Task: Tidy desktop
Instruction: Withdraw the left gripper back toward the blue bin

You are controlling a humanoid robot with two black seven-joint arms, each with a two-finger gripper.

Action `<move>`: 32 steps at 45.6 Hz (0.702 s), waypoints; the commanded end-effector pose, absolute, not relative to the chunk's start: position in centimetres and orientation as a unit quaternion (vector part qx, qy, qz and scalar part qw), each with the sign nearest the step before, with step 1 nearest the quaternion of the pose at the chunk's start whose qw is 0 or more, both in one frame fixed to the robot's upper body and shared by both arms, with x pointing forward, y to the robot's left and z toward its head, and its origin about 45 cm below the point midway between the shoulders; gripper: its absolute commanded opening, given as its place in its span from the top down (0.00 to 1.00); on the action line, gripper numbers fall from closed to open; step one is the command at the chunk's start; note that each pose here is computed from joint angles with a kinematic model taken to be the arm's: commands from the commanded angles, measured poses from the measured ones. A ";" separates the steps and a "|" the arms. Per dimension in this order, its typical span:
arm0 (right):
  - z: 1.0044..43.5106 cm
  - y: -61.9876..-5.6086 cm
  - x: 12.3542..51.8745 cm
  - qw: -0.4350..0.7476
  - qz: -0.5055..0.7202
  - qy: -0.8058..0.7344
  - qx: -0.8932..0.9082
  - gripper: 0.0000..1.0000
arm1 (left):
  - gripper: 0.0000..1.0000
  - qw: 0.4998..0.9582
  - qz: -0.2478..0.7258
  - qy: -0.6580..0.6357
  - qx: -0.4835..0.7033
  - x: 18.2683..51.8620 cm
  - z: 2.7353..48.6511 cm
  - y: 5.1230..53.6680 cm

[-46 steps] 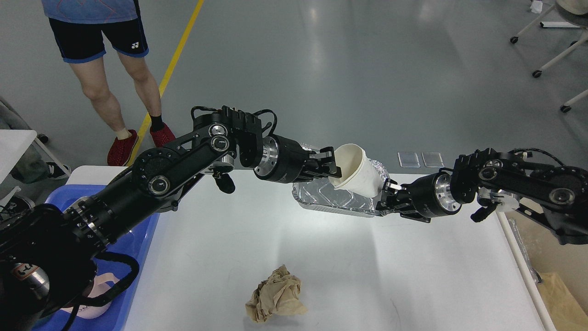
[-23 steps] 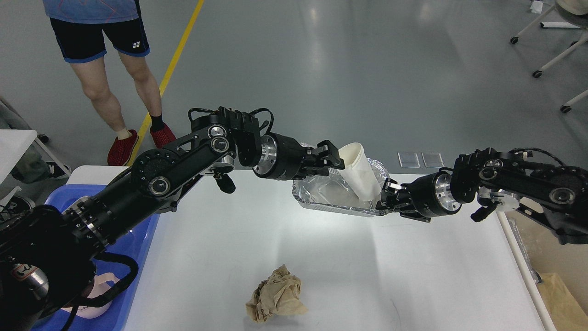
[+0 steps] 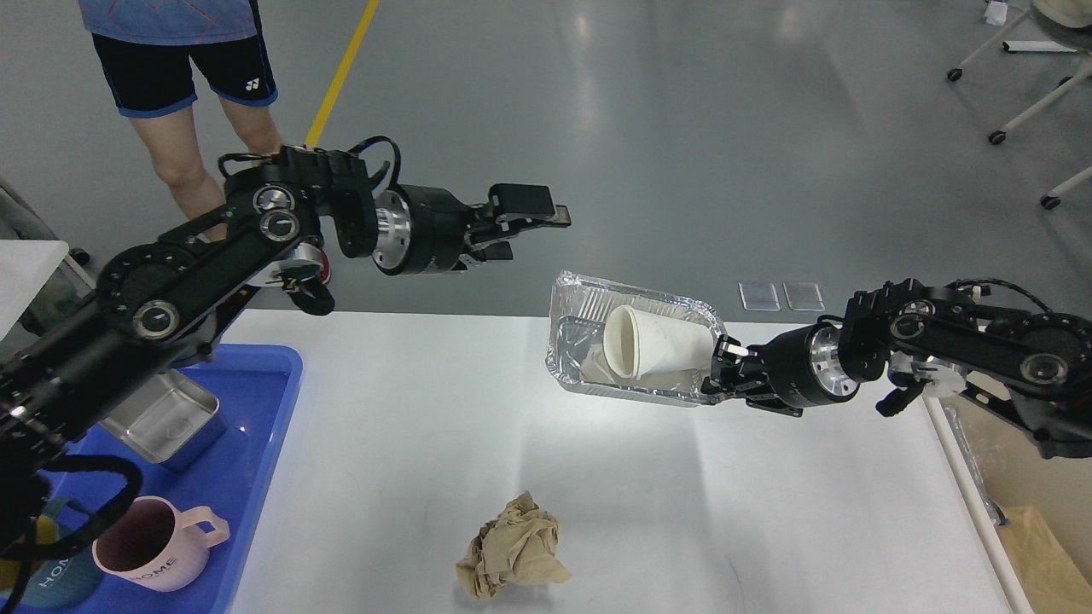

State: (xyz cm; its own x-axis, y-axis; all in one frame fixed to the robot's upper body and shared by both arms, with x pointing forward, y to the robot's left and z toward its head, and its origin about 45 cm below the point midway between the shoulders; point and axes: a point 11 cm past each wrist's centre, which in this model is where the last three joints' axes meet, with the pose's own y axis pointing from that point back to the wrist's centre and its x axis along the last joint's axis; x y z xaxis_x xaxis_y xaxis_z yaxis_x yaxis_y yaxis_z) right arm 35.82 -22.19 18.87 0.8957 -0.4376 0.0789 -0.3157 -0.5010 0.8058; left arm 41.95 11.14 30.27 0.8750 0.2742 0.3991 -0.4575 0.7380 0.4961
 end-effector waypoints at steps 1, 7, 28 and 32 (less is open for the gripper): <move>18.5 -21.9 35.6 0.451 -0.068 -0.214 0.864 1.00 | 0.04 0.912 0.226 -0.172 0.295 41.0 31.5 15.7; 18.5 -21.9 35.6 0.452 -0.066 -0.213 0.864 1.00 | 0.04 0.914 0.238 -0.167 0.283 38.7 32.4 19.7; 18.1 -21.7 35.4 0.452 -0.069 -0.210 0.864 1.00 | 0.10 0.904 0.282 -0.133 0.293 33.4 30.7 30.2; 18.1 -21.5 35.4 0.451 -0.069 -0.208 0.865 1.00 | 0.10 0.912 0.295 -0.112 0.263 32.4 29.5 30.9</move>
State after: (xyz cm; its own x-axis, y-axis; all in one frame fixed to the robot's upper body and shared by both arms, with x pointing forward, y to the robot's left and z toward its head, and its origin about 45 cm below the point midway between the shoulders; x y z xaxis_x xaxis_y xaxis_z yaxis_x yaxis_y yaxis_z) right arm 35.39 -21.74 18.15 0.9024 -0.4252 0.0703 -0.3003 -0.5035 0.8101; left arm 33.57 29.92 30.87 0.8067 0.4238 0.4119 -0.5856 0.6673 0.4603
